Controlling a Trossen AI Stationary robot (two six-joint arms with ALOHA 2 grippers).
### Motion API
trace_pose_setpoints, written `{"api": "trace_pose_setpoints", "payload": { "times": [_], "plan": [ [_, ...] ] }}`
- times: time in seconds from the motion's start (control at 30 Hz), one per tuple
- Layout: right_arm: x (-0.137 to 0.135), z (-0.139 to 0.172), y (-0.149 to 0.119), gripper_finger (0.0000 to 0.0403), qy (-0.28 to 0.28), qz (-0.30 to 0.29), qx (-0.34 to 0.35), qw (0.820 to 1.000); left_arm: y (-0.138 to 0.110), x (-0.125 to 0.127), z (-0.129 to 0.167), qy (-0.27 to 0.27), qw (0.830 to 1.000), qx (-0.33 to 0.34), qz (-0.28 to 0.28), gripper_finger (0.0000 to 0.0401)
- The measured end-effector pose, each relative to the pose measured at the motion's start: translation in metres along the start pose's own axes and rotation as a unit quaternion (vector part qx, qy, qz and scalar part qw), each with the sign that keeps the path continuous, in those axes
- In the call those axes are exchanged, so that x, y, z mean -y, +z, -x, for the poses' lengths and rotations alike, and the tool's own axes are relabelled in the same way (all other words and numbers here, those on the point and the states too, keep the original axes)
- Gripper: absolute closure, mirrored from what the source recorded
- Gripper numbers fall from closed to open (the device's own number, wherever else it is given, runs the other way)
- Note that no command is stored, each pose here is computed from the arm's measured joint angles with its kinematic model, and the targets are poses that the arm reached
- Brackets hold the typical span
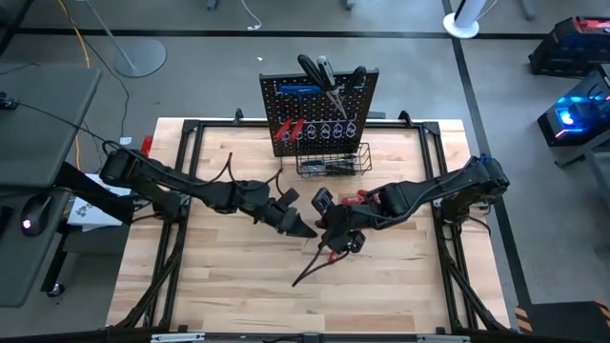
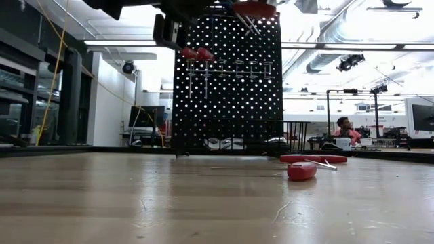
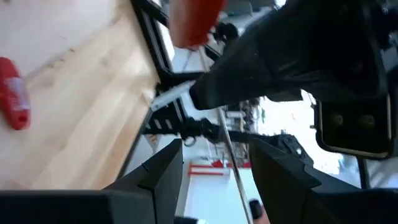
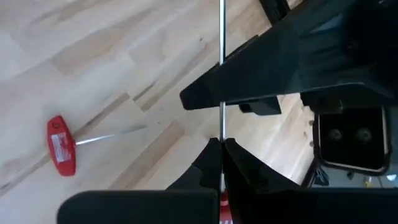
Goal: Hang tools onto peg board
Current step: Hang the red allen wrench on the pegboard
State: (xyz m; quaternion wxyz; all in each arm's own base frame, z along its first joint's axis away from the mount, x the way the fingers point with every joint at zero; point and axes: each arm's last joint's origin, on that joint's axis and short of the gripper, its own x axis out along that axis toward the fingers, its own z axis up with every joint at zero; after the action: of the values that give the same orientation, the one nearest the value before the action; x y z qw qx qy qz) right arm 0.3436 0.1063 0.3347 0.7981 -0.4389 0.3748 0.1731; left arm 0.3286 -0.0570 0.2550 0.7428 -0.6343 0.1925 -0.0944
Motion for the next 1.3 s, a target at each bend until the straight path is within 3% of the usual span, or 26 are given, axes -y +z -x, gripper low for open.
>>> {"api": "trace_pose_setpoints", "payload": {
  "times": [0.2, 0.63, 1.3],
  "plan": [
    [-0.0022, -0.0039, 0.0012, 0.0403, 0.008, 0.005, 0.0, 1.0, -0.0062, 0.0007, -0.0031, -0.009, 1.0, -0.018, 0.0, 0.0247],
    [-0.0039, -0.0086, 0.0047, 0.0403, 0.013, 0.007, 0.009, 1.0, -0.0091, 0.0004, -0.0033, -0.009, 0.999, -0.041, -0.012, 0.037],
    [-0.0012, -0.0091, 0.0063, 0.0403, 0.002, 0.003, 0.021, 1.0, -0.0091, -0.0013, -0.0044, -0.006, 0.999, -0.041, -0.013, 0.0382]
  ]
}}
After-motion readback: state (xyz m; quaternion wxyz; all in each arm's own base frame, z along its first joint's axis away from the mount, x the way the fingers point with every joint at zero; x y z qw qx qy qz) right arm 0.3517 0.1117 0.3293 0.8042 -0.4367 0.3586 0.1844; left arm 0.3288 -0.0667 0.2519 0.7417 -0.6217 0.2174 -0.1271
